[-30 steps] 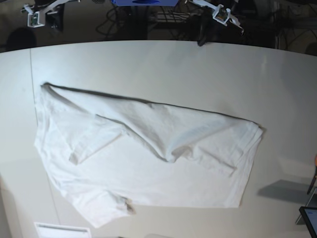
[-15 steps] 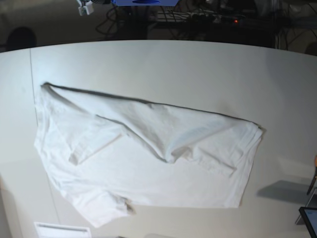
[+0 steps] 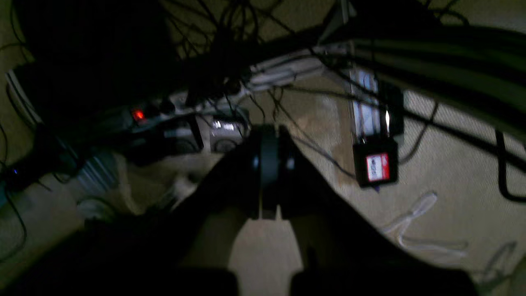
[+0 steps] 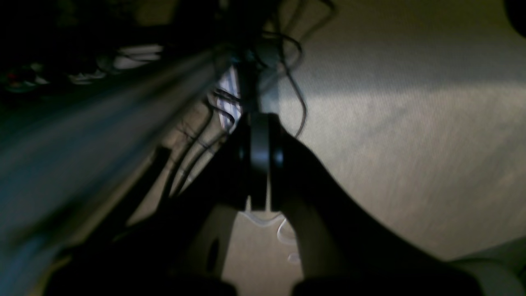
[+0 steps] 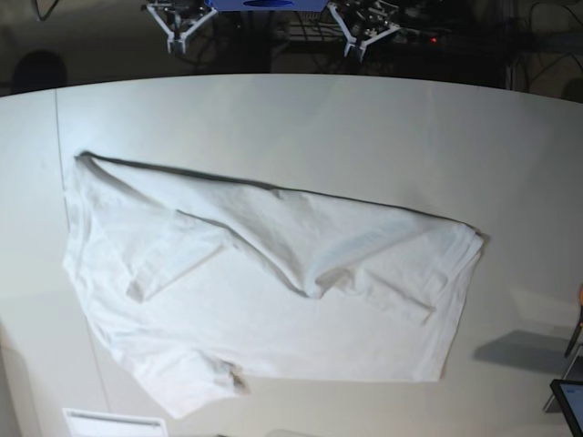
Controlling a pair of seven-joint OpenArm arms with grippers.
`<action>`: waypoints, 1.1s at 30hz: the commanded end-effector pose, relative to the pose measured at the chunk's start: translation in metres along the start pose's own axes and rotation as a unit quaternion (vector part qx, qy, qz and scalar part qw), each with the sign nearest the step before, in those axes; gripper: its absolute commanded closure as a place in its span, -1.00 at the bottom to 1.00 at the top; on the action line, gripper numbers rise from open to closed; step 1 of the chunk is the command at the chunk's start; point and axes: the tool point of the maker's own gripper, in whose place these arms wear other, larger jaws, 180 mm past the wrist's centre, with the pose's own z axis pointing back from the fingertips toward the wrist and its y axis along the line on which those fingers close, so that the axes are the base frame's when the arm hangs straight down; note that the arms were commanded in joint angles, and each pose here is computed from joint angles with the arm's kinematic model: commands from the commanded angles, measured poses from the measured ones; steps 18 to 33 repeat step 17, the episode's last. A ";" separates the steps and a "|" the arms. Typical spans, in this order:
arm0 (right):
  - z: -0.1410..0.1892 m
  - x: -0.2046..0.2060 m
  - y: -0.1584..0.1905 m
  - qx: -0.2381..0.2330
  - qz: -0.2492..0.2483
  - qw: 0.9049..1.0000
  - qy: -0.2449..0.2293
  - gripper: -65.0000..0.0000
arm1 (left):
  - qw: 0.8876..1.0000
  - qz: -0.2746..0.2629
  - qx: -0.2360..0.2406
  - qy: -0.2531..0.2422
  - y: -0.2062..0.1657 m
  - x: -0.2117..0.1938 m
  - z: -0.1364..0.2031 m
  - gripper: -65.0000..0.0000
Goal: Fold the T-shirt properly
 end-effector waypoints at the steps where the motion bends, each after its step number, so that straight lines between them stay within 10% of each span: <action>1: 0.000 0.007 0.003 0.002 0.002 1.000 -0.014 0.99 | 1.000 0.002 0.002 -0.009 0.003 0.003 0.000 1.00; 33: -0.001 0.017 -0.002 0.000 0.002 0.999 -0.034 0.99 | 1.000 0.002 0.007 -0.026 0.007 0.023 -0.002 1.00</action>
